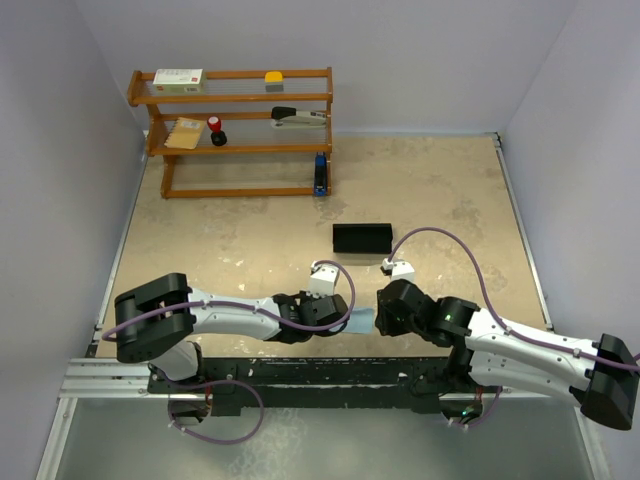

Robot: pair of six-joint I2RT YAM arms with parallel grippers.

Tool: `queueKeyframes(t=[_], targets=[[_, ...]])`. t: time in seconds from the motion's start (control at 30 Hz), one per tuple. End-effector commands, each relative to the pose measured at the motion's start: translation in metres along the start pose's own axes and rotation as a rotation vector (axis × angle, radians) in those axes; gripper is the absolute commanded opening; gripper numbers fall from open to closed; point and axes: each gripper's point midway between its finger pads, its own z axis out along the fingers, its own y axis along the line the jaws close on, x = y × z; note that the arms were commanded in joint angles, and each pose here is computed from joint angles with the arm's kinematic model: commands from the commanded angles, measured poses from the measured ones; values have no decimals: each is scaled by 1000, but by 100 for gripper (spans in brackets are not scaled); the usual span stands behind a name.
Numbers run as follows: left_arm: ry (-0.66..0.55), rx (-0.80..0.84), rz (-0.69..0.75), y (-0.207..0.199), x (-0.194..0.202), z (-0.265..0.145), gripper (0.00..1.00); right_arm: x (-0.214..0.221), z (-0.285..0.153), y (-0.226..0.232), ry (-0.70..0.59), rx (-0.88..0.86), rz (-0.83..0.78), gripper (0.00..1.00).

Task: Organize the sunglasses
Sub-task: Pick up the glasses cleaning cloth from the center of the board.

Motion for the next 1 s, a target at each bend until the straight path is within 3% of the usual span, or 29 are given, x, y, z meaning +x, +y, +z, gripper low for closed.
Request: queueKeyframes(t=[0.0, 0.47, 0.97], targets=[[35, 0, 15, -3, 6, 1, 0, -5, 0, -1, -28, 19, 10, 31], [49, 48, 26, -14, 2, -7, 0, -5, 18, 10, 22, 54, 34, 29], [40, 70, 32, -9, 2, -15, 0, -11, 33, 20, -6, 57, 105, 33]])
